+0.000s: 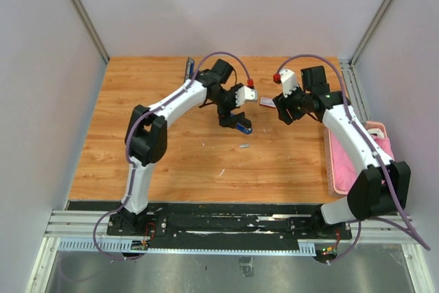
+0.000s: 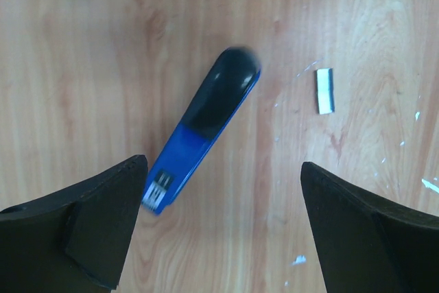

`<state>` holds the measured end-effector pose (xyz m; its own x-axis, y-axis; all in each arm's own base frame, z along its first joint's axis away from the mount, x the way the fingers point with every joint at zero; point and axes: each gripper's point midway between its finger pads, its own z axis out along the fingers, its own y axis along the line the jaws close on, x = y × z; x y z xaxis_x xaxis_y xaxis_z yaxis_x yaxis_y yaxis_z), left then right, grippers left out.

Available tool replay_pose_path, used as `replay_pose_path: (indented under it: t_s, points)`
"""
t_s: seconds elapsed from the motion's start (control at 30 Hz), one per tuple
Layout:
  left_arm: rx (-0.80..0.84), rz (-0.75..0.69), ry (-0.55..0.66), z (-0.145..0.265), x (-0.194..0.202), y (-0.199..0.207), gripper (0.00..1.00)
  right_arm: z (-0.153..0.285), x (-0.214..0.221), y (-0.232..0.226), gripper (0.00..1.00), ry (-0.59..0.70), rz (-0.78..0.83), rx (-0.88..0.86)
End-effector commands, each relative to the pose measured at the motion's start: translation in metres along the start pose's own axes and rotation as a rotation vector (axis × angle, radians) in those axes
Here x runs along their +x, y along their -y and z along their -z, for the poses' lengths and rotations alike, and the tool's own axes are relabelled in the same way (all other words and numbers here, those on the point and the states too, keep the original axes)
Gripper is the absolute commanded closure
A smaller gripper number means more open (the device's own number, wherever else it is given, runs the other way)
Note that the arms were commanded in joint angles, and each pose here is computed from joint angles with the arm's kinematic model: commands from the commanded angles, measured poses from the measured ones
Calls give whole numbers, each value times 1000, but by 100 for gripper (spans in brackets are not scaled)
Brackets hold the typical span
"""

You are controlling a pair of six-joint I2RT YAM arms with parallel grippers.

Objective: Unload the staples from the stapler

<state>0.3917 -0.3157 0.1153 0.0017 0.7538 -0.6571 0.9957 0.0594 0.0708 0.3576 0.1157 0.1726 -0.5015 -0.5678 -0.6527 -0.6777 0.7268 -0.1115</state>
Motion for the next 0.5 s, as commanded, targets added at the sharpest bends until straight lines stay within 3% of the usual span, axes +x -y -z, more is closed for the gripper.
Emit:
replay_pose_path:
  t_s: [0.0,0.3,0.47]
  points:
    - [74,-79,-93,-29,1,17,2,28,13,-17,41,41,-79,-29]
    - [97,-135,-151,-64,0,18,5,42,23,-30,41,113,-122,-69]
    - [90,-126,-157,-75,-2,15,27,43,26,-28,41,121,-138,-80]
